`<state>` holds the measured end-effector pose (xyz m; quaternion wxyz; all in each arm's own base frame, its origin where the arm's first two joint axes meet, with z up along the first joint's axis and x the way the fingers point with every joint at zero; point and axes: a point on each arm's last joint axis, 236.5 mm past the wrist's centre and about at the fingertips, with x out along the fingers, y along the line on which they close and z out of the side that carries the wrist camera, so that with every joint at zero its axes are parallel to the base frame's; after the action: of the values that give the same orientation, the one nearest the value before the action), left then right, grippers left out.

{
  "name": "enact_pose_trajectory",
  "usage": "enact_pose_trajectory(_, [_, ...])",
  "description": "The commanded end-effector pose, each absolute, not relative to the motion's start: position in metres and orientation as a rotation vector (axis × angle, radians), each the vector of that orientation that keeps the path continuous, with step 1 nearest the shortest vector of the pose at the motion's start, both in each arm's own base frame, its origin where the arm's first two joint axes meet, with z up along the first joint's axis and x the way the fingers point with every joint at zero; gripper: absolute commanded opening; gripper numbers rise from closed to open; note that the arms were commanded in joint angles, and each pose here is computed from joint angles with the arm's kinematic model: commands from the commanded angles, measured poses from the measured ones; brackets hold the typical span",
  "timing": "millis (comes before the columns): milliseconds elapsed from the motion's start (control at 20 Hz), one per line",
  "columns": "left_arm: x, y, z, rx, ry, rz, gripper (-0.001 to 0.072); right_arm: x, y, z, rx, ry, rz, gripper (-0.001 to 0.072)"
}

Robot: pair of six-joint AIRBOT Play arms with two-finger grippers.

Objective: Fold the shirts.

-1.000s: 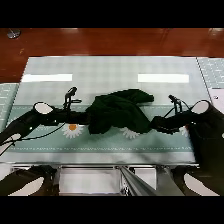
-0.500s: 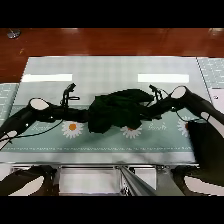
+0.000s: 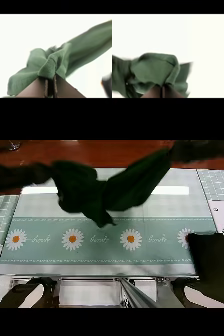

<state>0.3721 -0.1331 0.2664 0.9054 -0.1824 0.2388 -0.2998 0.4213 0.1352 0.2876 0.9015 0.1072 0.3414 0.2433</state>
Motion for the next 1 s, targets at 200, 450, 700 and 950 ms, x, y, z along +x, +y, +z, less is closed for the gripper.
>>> enact_pose_trajectory(200, [0.269, -0.069, 0.488, -0.095, -0.057, -0.366, 0.0025, 0.265, 0.081, 0.494, 0.002, 0.149, 0.342, 0.0029])
enact_pose_trajectory(450, [0.196, -0.040, 0.509, 0.051, -0.161, -0.090, 0.0025, 0.191, 0.046, 0.508, -0.036, 0.083, 0.203, 0.0029])
enact_pose_trajectory(700, [0.222, -0.029, 0.427, -0.047, 0.114, -0.092, 0.0025, 0.218, 0.052, 0.409, 0.005, 0.380, 0.225, 0.0029])
enact_pose_trajectory(950, [0.282, -0.014, 0.270, -0.368, 0.450, -0.143, 0.0026, 0.281, 0.048, 0.237, 0.051, 0.756, 0.186, 0.0026])
